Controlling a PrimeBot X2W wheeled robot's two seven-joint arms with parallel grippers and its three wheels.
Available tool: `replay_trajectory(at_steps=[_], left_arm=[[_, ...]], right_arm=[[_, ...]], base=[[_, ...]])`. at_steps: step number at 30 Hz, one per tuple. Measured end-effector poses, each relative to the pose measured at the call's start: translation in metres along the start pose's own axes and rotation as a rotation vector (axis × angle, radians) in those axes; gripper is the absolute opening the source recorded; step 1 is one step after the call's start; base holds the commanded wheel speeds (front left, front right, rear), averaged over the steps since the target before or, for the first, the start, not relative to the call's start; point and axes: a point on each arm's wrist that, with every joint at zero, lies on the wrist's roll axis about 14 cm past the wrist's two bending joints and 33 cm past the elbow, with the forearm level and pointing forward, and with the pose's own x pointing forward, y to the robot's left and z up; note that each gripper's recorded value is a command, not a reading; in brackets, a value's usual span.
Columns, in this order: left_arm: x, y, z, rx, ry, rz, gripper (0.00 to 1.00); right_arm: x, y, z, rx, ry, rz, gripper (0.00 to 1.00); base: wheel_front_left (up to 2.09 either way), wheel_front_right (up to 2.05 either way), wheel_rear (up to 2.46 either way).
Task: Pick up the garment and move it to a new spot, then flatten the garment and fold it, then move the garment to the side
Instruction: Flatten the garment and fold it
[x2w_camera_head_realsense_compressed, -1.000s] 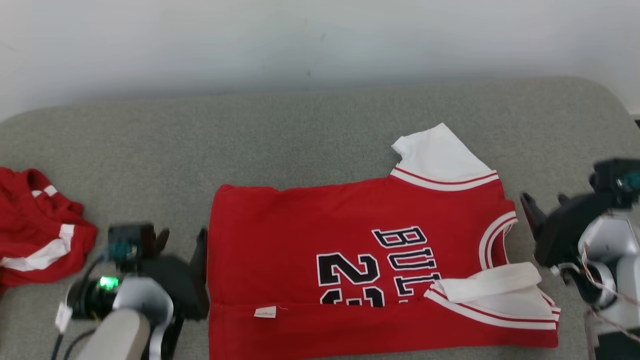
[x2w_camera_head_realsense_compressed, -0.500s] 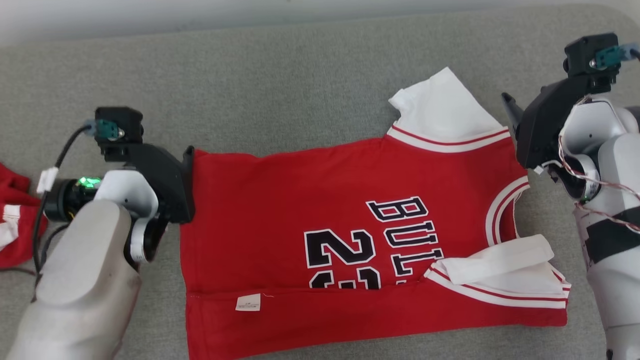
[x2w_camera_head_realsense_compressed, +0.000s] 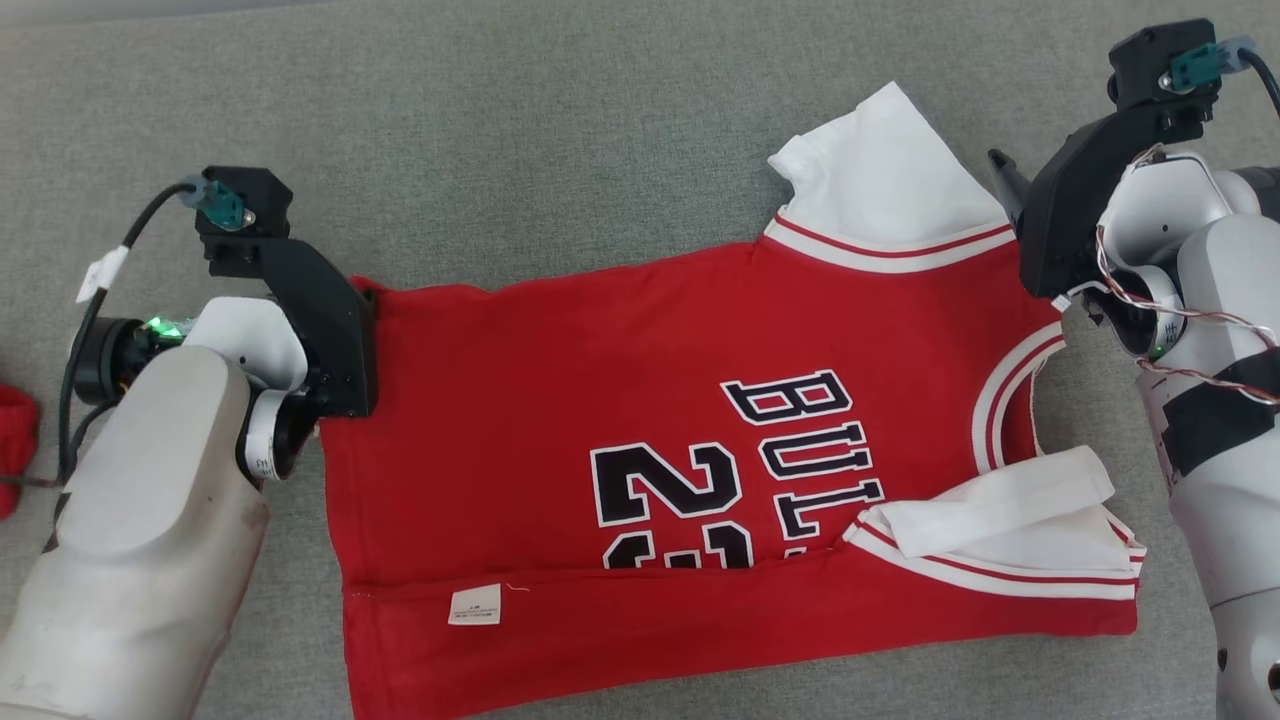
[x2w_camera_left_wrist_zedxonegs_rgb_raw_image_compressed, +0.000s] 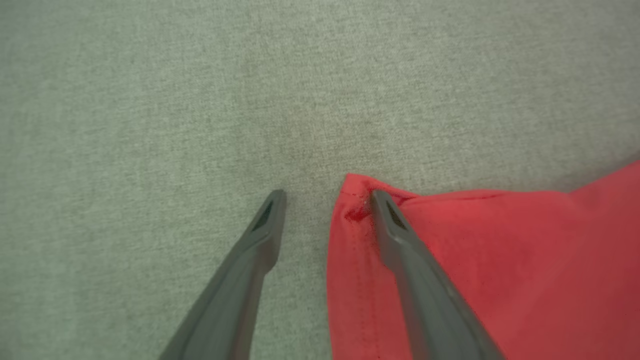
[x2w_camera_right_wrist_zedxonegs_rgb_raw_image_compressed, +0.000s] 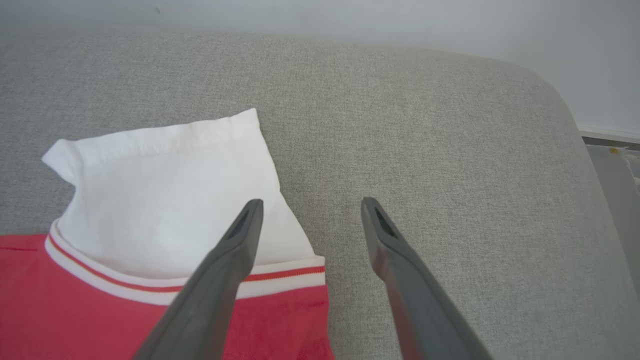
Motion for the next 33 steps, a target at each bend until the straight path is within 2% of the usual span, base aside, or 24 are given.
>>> replay_trajectory(at_steps=[1, 2, 3, 13, 23, 29, 31, 32, 33], left_arm=[[0.001, -0.001, 0.0, 0.005, 0.011, -0.005, 0.45], [0.002, -0.002, 0.0, 0.004, 0.02, -0.01, 0.26], [0.002, -0.002, 0.0, 0.004, 0.023, -0.012, 0.0], [0.014, 0.007, 0.01, -0.07, 0.016, -0.011, 0.0], [0.024, 0.006, 0.018, -0.058, -0.013, -0.032, 0.0], [0.031, 0.008, 0.02, -0.049, -0.026, -0.038, 0.0], [0.034, 0.009, 0.018, -0.048, -0.026, -0.038, 0.0], [0.034, 0.01, 0.018, -0.049, -0.026, -0.038, 0.0], [0.035, 0.01, 0.018, -0.049, -0.029, -0.038, 0.0]], right_arm=[[0.001, 0.0, 0.0, 0.0, 0.002, 0.001, 1.0], [0.002, 0.0, 0.001, 0.002, 0.0, 0.003, 1.0], [0.003, 0.0, 0.002, 0.0, 0.001, 0.003, 1.0], [0.02, -0.018, 0.008, 0.02, 0.017, -0.026, 1.0], [0.058, 0.008, 0.008, 0.058, -0.001, 0.054, 1.0], [0.086, 0.032, -0.008, 0.077, 0.064, 0.107, 0.99], [0.091, 0.037, -0.008, 0.072, 0.067, 0.117, 0.91], [0.094, 0.039, -0.009, 0.075, 0.073, 0.122, 0.77], [0.095, 0.04, -0.011, 0.076, 0.083, 0.124, 0.46]], base=[[0.0, 0.0, 0.0], [0.0, 0.0, 0.0], [0.0, 0.0, 0.0], [0.0, 0.0, 0.0], [0.0, 0.0, 0.0], [0.0, 0.0, 0.0], [0.0, 0.0, 0.0], [0.0, 0.0, 0.0], [0.0, 0.0, 0.0]])
